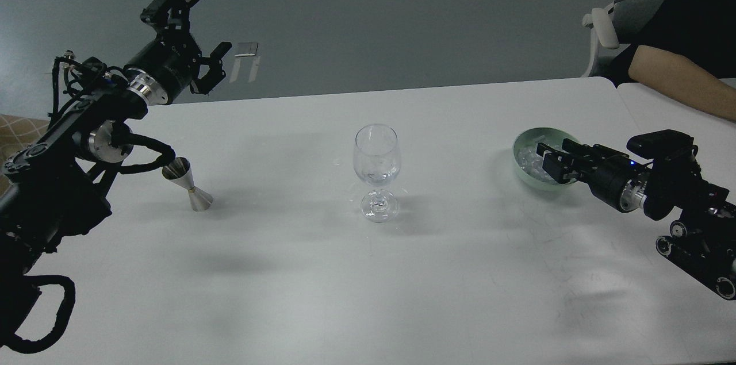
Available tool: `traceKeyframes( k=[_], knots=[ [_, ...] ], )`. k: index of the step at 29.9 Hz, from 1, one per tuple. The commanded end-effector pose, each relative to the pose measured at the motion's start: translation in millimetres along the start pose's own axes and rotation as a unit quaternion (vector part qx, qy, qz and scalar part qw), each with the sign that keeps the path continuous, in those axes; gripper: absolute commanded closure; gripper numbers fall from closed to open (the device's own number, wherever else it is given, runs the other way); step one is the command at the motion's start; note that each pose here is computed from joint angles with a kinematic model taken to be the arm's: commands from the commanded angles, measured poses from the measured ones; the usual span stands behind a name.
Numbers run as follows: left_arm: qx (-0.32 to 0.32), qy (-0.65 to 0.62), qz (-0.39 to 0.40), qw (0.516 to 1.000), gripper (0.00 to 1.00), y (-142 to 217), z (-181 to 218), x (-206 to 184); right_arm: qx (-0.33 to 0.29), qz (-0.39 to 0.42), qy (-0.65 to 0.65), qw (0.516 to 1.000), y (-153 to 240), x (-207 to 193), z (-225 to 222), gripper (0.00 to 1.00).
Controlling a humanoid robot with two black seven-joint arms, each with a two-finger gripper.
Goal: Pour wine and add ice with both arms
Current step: 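Reach the right gripper into the green bowl and grasp ice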
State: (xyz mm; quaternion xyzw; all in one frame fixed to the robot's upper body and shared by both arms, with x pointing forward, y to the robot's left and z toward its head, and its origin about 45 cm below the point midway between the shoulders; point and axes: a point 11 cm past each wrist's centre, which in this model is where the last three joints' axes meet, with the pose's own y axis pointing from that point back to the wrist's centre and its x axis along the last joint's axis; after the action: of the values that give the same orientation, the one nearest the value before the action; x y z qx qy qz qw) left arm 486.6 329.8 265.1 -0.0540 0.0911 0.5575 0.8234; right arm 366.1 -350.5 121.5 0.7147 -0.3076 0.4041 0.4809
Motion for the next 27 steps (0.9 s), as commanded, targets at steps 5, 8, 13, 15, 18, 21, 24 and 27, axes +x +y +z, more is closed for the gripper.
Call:
traceKeyframes(
  k=[5, 8, 13, 15, 18, 21, 24, 27],
  knots=[
    [-0.001, 0.000, 0.000, 1.000, 0.02, 0.2, 1.0, 0.5, -0.001, -0.004, -0.001, 1.000, -0.6, 0.0, -0.3, 0.43],
    [0.000, 0.000, 0.000, 1.000, 0.02, 0.6, 0.3, 0.7, -0.002, -0.004, -0.001, 1.000, -0.6, 0.5, 0.0, 0.43],
    [-0.001, 0.000, 0.000, 1.000, 0.02, 0.6, 0.5, 0.7, -0.002, -0.004, -0.001, 1.000, -0.6, 0.0, 0.0, 0.45],
    [-0.001, 0.000, 0.001, 1.000, 0.02, 0.9, 0.8, 1.3, -0.002, -0.004, -0.001, 1.000, -0.6, 0.0, 0.0, 0.45],
    [-0.001, 0.000, 0.000, 1.000, 0.02, 0.9, 0.8, 1.1, -0.002, -0.005, -0.002, 1.000, -0.7, -1.0, -0.3, 0.46],
    [-0.001, 0.001, -0.005, 1.000, 0.02, 0.9, 0.8, 0.1, -0.001, -0.005, -0.003, 1.000, -2.2, -1.9, -2.6, 0.46],
    [-0.002, 0.001, -0.007, 1.000, 0.02, 0.6, 1.6, -0.4, 0.000, -0.003, -0.004, 1.000, -2.8, -0.9, -3.3, 0.47],
    [-0.002, 0.001, -0.006, 1.000, 0.02, 0.6, 1.7, -0.3, 0.000, -0.004, -0.005, 1.000, -3.0, -1.9, -3.6, 0.47]
  ],
)
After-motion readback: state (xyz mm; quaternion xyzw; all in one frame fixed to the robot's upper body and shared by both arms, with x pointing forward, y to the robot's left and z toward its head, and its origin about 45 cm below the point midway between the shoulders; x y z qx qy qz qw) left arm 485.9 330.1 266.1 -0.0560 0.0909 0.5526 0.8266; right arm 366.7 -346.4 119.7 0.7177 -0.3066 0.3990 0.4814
